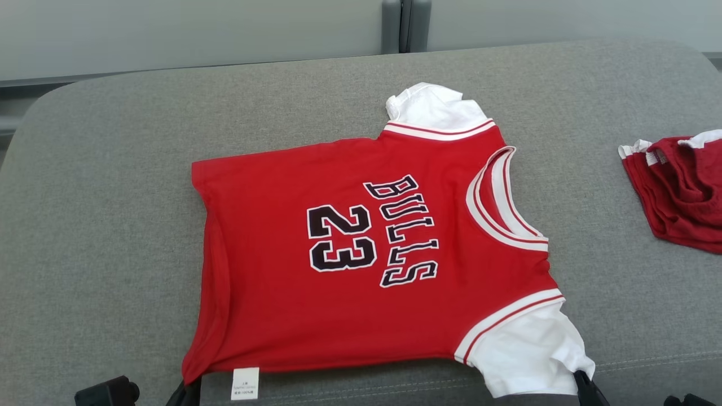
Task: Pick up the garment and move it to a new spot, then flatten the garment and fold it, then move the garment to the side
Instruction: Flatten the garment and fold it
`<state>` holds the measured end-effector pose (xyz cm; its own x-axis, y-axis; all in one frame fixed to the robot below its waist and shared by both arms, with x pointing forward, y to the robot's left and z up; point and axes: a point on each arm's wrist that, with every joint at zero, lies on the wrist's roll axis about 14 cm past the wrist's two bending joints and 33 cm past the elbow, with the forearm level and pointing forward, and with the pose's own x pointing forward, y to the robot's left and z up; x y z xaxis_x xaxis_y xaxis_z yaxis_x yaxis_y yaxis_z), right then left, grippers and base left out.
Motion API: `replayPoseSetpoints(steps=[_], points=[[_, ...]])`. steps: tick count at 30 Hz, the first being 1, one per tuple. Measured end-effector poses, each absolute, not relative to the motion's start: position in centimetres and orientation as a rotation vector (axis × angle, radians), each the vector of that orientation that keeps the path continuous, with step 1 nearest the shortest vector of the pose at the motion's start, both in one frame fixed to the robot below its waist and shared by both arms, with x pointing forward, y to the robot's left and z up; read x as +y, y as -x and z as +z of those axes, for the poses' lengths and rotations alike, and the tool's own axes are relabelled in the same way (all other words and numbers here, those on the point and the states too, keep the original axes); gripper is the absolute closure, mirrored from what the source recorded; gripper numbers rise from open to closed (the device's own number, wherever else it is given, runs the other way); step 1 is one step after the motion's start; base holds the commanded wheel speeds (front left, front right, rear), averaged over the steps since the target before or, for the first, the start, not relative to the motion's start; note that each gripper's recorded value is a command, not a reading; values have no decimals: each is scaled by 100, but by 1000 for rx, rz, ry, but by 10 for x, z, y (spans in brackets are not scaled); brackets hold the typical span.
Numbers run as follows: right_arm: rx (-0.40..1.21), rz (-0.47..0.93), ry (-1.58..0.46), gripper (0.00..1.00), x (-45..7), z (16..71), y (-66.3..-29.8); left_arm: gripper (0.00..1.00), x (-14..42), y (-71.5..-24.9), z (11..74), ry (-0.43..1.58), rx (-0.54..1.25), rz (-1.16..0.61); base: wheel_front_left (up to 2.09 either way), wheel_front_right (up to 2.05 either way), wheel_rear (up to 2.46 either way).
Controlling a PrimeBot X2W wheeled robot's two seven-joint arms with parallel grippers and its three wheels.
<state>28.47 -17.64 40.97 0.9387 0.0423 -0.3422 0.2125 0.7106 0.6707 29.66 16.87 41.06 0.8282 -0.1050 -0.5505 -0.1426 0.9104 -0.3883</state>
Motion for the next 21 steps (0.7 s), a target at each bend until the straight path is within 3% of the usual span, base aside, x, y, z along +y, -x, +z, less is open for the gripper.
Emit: replayPoseSetpoints(steps=[7, 13, 21], points=[[267, -61, -774, 100, -176, 435, -302, 100, 163, -311, 419, 419, 606, -35, 0, 0, 0], [135, 17, -715, 100, -174, 475, -351, 100, 151, -347, 440, 424, 558, -124, 0, 0, 0], [86, 79, -637, 100, -166, 493, -396, 100, 149, -372, 443, 431, 555, -153, 0, 0, 0]])
